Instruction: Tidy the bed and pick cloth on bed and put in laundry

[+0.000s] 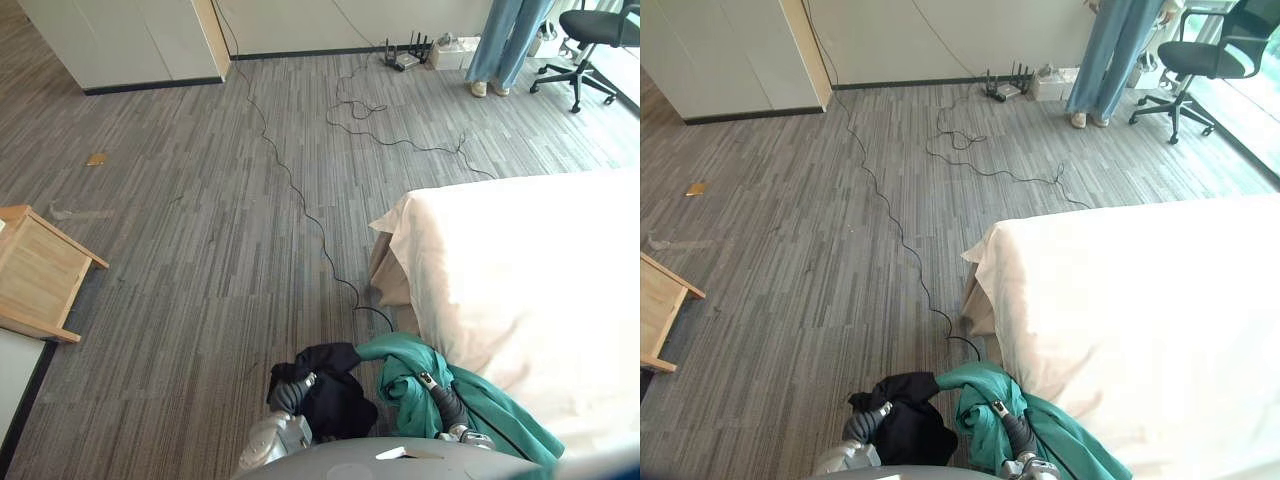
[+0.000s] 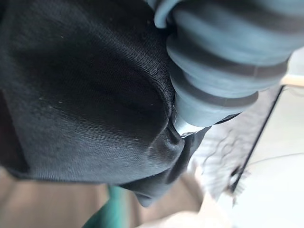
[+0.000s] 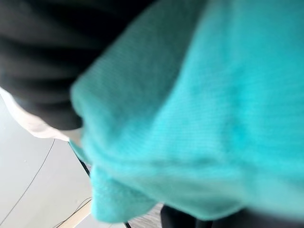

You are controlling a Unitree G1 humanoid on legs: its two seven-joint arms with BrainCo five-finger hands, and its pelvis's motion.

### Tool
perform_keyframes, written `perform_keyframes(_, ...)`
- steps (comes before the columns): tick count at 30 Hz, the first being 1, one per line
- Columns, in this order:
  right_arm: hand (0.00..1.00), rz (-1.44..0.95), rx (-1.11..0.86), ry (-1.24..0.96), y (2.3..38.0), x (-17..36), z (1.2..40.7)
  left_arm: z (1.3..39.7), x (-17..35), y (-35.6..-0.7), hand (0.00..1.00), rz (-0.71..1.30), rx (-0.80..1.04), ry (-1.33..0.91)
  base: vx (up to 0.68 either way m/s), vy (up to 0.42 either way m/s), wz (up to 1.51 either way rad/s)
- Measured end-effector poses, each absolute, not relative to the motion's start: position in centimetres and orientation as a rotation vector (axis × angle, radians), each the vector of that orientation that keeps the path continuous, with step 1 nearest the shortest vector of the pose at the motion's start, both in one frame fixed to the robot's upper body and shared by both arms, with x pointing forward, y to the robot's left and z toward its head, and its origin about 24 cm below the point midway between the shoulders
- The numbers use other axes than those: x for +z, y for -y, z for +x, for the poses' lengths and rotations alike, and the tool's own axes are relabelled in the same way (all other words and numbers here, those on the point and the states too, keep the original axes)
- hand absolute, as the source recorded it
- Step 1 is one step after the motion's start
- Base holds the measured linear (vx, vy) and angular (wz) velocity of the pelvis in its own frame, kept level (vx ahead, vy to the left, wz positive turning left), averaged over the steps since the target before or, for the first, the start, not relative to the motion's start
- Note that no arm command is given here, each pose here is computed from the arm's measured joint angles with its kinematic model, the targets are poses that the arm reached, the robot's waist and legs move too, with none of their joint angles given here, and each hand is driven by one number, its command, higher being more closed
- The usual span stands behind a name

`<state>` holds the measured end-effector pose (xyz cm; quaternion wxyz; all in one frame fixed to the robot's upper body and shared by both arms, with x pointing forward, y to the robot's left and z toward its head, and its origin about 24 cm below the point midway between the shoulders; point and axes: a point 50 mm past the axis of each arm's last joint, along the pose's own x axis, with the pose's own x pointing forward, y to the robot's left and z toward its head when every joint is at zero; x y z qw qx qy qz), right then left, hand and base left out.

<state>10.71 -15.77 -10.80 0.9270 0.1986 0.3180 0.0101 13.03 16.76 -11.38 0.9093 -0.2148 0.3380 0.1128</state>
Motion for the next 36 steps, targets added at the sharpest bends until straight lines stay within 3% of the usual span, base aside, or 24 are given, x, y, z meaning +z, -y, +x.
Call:
perform_keyframes(10, 1.00, 0.379, 0.045, -0.666, 18.3, -10.7, 9.4, 12.1, -12.0, -17.7, 1.00, -0.464, 0.308, -0.717, 0.07, 0.030, 0.06)
perform_keyframes(19, 1.00, 0.378, 0.095, -0.670, 17.4, -10.8, 9.7, 10.1, -12.7, -20.1, 1.00, -0.382, 0.428, -0.773, 0.49, 0.141, 0.06)
perform_keyframes(24, 1.00, 0.369, 0.107, -0.623, 17.3, -10.0, 9.6, 9.1, -13.1, -18.8, 1.00, -0.343, 0.401, -0.826, 0.45, 0.086, 0.44)
perform_keyframes(29, 1.00, 0.374, 0.096, -0.594, 17.3, -9.6, 9.8, 10.1, -13.1, -18.8, 1.00, -0.346, 0.376, -0.844, 0.44, -0.117, 1.15)
perform_keyframes(36, 1.00, 0.384, 0.152, -0.593, 16.4, -9.2, 11.3, 5.5, -14.4, -19.3, 1.00, -0.483, 0.510, -0.947, 0.50, -0.319, 0.59)
